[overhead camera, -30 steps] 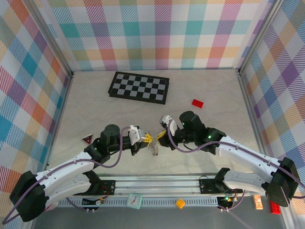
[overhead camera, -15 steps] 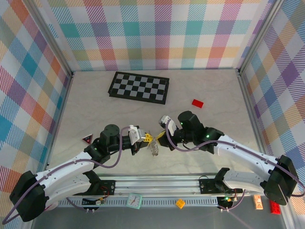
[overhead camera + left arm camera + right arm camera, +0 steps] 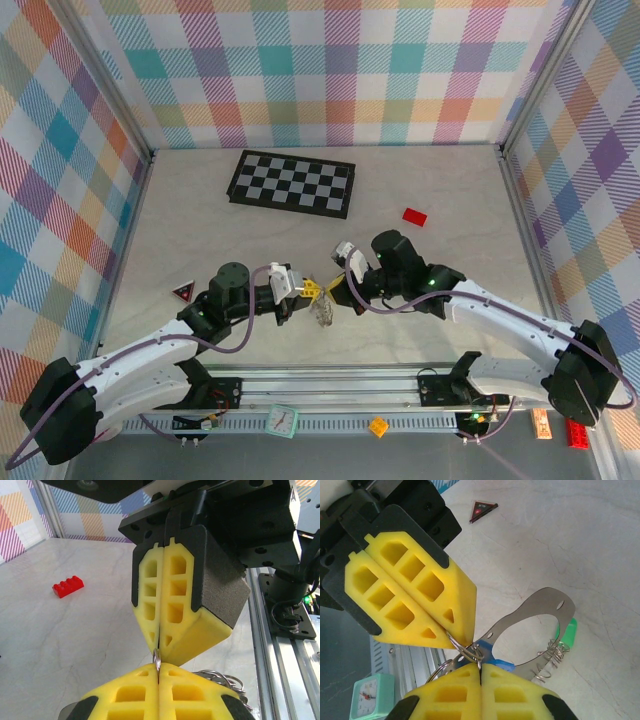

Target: Put the keys on the keyring

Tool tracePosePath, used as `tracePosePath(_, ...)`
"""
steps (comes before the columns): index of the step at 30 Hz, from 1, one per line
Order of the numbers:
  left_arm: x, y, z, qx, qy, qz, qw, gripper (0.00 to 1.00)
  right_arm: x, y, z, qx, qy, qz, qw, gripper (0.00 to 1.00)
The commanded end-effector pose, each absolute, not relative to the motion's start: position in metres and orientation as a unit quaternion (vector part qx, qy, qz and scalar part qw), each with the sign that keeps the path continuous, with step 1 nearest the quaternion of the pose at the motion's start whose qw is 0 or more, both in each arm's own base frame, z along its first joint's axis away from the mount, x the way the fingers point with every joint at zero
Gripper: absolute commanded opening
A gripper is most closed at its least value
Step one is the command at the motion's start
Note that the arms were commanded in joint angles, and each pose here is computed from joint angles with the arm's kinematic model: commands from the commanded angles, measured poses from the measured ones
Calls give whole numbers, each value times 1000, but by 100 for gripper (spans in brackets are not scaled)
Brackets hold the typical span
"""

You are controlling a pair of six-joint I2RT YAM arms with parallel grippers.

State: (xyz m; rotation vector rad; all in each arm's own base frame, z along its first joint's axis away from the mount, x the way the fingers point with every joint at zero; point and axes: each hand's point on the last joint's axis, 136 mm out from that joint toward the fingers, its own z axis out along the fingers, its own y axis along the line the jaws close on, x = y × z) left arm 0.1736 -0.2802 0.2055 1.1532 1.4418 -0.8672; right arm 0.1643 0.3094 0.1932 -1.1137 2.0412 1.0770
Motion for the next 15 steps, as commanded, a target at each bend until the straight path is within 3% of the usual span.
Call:
tracePosePath(1, 169, -283, 240, 477, 551, -381, 569, 0, 162, 309, 196, -423, 752, 415, 289, 10)
tracePosePath(7, 168, -283, 237, 476, 554, -384, 566, 0, 164, 302, 206, -440, 729, 402, 336, 26)
tracePosePath(15, 166, -284, 235, 476, 555, -393, 558, 0, 161, 303, 227, -469, 678, 409, 392, 28)
